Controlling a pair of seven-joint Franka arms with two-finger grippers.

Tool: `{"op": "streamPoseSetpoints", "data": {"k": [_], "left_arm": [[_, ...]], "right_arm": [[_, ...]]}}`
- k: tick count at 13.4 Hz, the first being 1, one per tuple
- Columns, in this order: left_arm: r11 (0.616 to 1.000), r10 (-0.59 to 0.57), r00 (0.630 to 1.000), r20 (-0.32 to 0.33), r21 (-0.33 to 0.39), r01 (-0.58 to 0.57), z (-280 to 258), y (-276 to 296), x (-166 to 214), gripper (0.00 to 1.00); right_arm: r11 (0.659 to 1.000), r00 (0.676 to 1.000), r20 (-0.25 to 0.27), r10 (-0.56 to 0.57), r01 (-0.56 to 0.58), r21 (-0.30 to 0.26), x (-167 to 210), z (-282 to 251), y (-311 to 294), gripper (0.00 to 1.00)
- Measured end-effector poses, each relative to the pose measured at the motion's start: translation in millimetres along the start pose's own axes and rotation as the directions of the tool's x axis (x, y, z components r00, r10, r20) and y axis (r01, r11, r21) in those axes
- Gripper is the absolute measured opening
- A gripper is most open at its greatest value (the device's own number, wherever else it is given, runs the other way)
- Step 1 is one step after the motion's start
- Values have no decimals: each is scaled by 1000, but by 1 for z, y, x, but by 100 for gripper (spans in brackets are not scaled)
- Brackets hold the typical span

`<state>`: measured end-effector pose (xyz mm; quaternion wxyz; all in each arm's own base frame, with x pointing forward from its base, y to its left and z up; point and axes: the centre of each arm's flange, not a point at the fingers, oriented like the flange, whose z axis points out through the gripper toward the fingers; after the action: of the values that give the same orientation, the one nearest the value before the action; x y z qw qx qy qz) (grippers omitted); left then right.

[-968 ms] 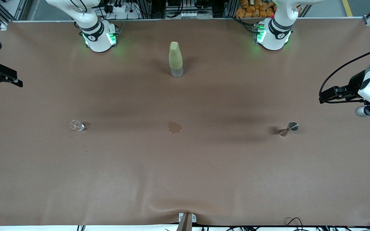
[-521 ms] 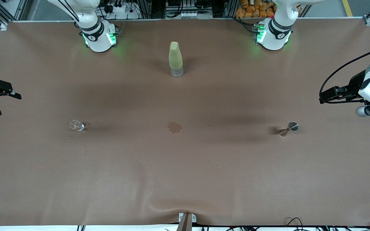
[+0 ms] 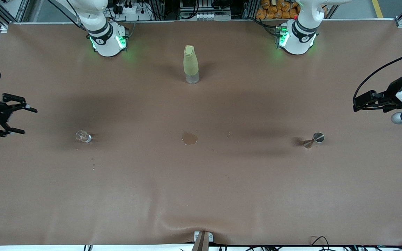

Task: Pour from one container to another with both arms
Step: 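Lower the right gripper around the glass beaker while the left gripper descends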

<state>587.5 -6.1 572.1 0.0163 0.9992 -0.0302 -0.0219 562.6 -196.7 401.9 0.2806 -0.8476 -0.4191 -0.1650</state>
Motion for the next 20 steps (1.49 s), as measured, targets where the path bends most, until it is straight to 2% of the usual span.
{"op": "streamPoseSetpoints", "data": {"k": [3,5,7,9,11,14,17,19,20], "left_arm": [[995,102,995,13,-11,-101,9,-4,4,100],[983,167,986,3,-76,-166,16,-17,10,100],[961,244,970,-19,-130,-244,22,-38,15,100],[928,341,940,-34,-149,-342,30,-51,17,100],[889,419,906,-60,-175,-423,37,-65,18,100],[827,496,859,-127,-233,-512,48,-90,20,100],[761,544,816,-194,-295,-577,72,-111,26,100],[697,583,771,-255,-331,-637,94,-125,31,100],[647,619,729,-291,-336,-684,106,-128,34,100]], "right_arm": [[997,993,-106,-56,62,55,-55,34,26,100],[990,978,-181,-107,122,75,-81,62,39,100],[976,951,-254,-179,204,75,-97,92,50,100],[969,931,-305,-202,235,77,-110,119,58,100],[969,923,-339,-183,227,94,-123,143,63,100],[958,892,-404,-203,267,109,-138,176,70,100],[950,877,-422,-231,298,98,-150,187,79,100],[940,857,-447,-254,327,93,-162,189,82,100],[934,847,-462,-263,343,96,-168,193,83,100]]}}
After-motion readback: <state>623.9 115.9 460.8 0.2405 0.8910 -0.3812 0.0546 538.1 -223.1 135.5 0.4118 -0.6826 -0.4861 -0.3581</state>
